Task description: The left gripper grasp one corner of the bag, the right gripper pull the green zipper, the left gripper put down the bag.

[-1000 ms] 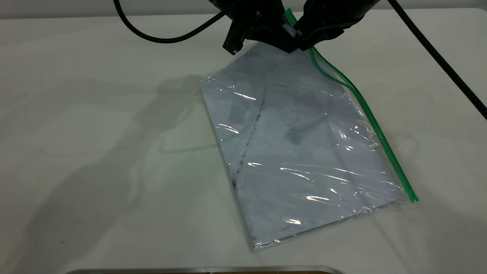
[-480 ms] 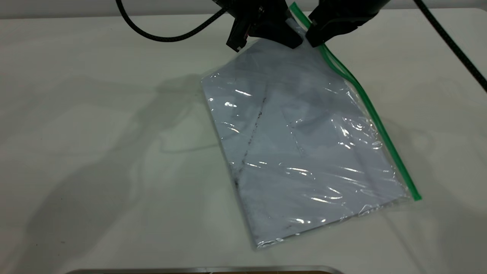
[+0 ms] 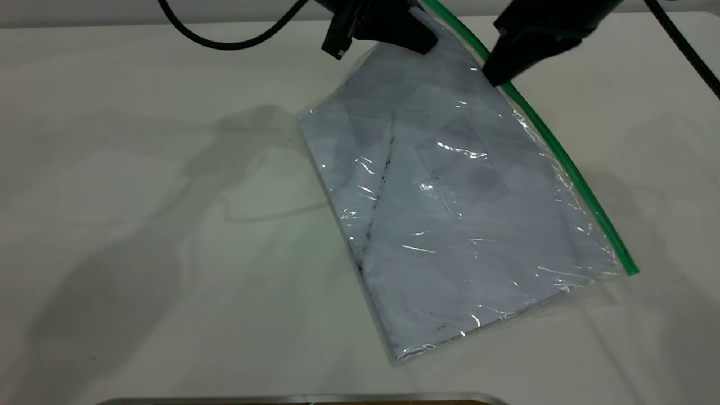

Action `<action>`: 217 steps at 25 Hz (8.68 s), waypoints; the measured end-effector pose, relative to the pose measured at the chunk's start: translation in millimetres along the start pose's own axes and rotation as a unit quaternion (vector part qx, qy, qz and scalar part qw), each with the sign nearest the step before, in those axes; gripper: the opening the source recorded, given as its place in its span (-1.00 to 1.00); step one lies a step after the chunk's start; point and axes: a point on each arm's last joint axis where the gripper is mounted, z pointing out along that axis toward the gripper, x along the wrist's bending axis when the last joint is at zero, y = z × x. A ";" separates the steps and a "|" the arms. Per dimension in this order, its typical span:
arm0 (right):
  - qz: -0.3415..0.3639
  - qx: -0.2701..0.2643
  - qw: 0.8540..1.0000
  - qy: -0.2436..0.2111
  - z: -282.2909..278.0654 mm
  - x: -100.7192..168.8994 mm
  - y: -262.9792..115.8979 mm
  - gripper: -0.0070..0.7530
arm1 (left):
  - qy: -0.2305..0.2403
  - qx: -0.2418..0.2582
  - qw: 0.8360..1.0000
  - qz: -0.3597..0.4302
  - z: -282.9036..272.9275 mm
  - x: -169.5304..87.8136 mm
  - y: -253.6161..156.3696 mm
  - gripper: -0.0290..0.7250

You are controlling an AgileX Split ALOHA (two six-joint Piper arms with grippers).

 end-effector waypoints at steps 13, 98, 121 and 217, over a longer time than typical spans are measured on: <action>0.017 0.156 0.988 0.000 -5.0 -5.9 -30.9 -0.90 | 0.026 0.104 0.992 -0.073 -23.9 5.0 -32.5 -0.78; 0.006 -0.276 0.944 -0.183 -370.3 191.6 -178.2 0.53 | 0.469 0.155 0.708 -0.505 -332.0 -168.3 287.1 0.64; 0.008 -0.274 0.946 -0.175 -277.6 190.7 -271.1 0.53 | 0.438 0.185 0.668 -0.572 -276.6 -391.6 201.6 0.64; 0.164 -0.269 0.899 -0.305 -278.6 181.1 -273.8 0.53 | 0.613 0.105 0.581 -0.526 -244.5 -483.1 157.9 0.64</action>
